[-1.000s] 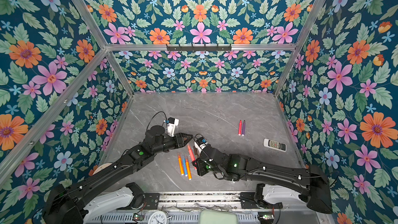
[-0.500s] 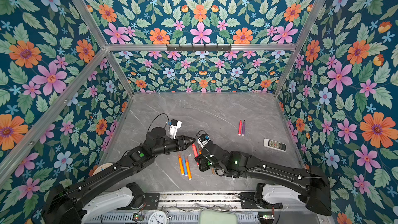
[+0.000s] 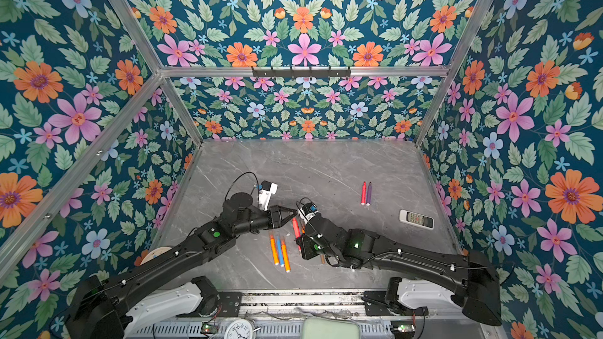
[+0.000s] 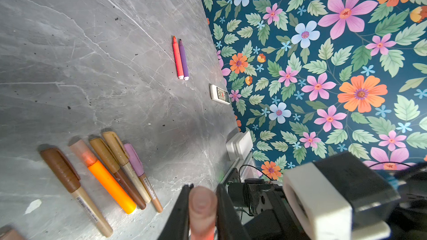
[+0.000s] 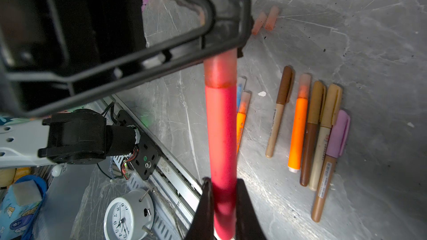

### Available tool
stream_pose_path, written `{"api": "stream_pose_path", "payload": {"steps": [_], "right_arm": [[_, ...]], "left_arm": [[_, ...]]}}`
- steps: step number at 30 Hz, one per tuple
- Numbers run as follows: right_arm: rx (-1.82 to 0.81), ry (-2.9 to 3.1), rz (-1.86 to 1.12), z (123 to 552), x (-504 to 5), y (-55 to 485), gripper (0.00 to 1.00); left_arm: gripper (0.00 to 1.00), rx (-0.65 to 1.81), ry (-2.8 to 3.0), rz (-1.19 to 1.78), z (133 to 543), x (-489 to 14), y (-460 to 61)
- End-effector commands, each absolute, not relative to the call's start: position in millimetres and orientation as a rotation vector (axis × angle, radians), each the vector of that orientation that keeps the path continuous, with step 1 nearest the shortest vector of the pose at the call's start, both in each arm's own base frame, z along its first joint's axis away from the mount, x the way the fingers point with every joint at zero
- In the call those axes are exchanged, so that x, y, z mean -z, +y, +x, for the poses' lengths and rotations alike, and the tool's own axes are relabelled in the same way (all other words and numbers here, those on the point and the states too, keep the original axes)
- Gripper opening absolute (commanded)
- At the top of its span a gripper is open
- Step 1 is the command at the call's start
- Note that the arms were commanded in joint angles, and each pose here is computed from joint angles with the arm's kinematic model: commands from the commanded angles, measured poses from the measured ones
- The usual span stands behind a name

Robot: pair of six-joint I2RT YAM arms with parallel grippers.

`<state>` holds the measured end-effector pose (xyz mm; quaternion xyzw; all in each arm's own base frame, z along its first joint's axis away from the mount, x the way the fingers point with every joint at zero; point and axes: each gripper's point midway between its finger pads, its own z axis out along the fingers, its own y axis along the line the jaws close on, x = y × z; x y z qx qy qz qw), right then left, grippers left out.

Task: Remove pen caps from pens
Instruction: Open the pen cap on the pen.

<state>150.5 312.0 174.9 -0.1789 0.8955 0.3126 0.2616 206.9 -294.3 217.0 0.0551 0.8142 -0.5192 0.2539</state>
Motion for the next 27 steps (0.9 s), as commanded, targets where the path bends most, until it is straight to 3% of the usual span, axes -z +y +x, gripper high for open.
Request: {"api": "stream_pose_path", "payload": {"steps": [1,7,11,13,18,21,25,27], "right_arm": [[-0.842,2.394,-0.488,153.8,-180.6,312.6,0.0],[-0.837,2.391,-0.484,154.0,-180.9,310.4,0.0],[-0.835,2.393,-0.482,154.4,-180.1,310.2,0.0],[-0.831,2.392,-0.481,154.7,-180.0,309.3,0.0],[-0.854,2.396,-0.482,153.4,-177.7,311.3,0.2],[-0.868,2.408,-0.489,152.0,-174.5,315.1,0.22],[-0.872,2.415,-0.492,152.3,-171.6,318.8,0.2],[-0.873,2.416,-0.49,152.5,-172.3,319.2,0.05]], "left_arm": [[0.19,1.455,2.171,0.193,203.9,-226.9,-300.1],[0.2,1.463,2.178,0.211,202.8,-225.5,-305.0],[0.0,1.457,2.169,0.217,202.6,-227.6,-305.5],[0.0,1.458,2.167,0.221,202.3,-228.6,-305.6],[0.0,1.459,2.156,0.22,201.9,-231.5,-304.3],[0.0,1.466,2.149,0.22,201.8,-233.6,-304.4],[0.0,1.497,2.14,0.222,200.3,-235.9,-307.0],[0.0,1.504,2.139,0.223,199.6,-235.4,-307.4]]}}
